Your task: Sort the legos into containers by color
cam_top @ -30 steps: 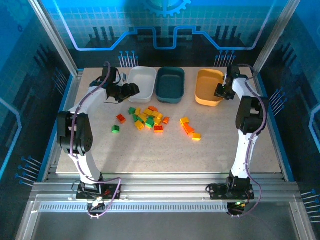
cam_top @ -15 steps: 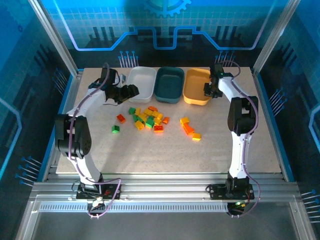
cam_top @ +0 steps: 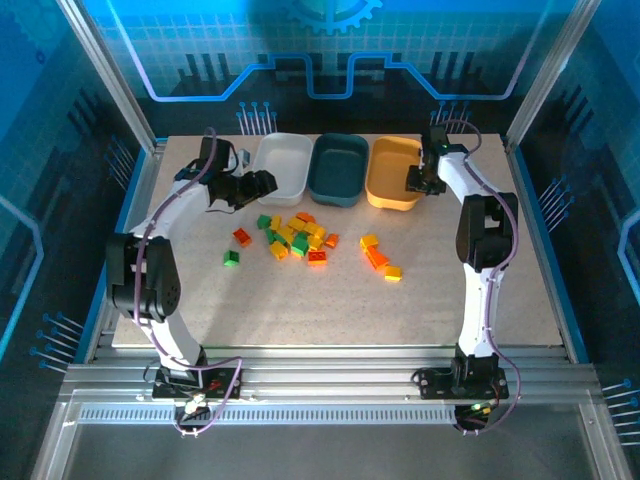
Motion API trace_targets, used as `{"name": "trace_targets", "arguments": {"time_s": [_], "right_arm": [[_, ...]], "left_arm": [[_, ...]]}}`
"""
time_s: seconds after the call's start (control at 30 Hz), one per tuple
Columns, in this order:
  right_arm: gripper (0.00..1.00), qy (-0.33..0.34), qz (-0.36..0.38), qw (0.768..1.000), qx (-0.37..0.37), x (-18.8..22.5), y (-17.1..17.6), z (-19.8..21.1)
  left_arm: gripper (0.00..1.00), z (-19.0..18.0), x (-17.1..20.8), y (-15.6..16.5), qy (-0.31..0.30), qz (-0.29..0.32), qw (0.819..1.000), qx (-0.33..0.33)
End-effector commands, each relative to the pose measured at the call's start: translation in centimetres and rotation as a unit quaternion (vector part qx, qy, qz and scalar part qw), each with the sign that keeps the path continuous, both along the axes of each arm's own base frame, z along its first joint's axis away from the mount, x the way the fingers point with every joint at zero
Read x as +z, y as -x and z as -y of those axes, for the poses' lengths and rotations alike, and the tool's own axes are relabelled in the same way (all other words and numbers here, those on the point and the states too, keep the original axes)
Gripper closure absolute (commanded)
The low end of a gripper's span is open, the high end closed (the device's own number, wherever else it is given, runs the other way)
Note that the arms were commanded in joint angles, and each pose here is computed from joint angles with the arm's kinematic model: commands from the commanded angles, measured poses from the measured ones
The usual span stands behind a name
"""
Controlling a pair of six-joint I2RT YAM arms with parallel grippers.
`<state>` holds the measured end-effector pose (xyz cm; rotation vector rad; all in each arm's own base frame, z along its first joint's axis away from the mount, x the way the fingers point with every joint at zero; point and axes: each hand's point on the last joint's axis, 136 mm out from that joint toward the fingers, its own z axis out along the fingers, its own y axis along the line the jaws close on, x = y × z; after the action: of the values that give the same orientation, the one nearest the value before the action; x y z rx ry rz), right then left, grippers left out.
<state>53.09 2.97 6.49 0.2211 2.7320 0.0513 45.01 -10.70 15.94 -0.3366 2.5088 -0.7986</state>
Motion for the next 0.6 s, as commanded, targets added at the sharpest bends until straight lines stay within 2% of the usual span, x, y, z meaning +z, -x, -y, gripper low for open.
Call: {"name": "trace_targets", "arguments": {"time_s": [0.0,0.13,0.23,0.4,0.57], "right_arm": [[0.44,-0.002,0.040,0.999,-0.004,5.4,0.7,0.8],[0.35,-0.007,0.074,0.997,-0.019,8.8,3.0,1.1],[0.29,-0.034,0.099,0.994,-0.030,10.1,5.9,0.5],[0.24,-0.077,0.125,0.989,-0.027,9.6,10.7,-2.1],[0.23,-0.070,0.118,0.990,0.032,8.2,15.0,-5.8]], "left_arm": [[0.30,0.4,2.0,0.4,0.018,0.024,1.000,0.005],[0.28,-0.1,3.2,0.7,0.027,0.059,0.997,0.033],[0.21,-0.5,3.6,1.3,0.041,0.083,0.994,0.058],[0.01,-0.6,4.7,2.7,0.076,0.112,0.987,0.085],[0.01,-0.5,4.7,4.6,0.104,0.125,0.981,0.102]]}}
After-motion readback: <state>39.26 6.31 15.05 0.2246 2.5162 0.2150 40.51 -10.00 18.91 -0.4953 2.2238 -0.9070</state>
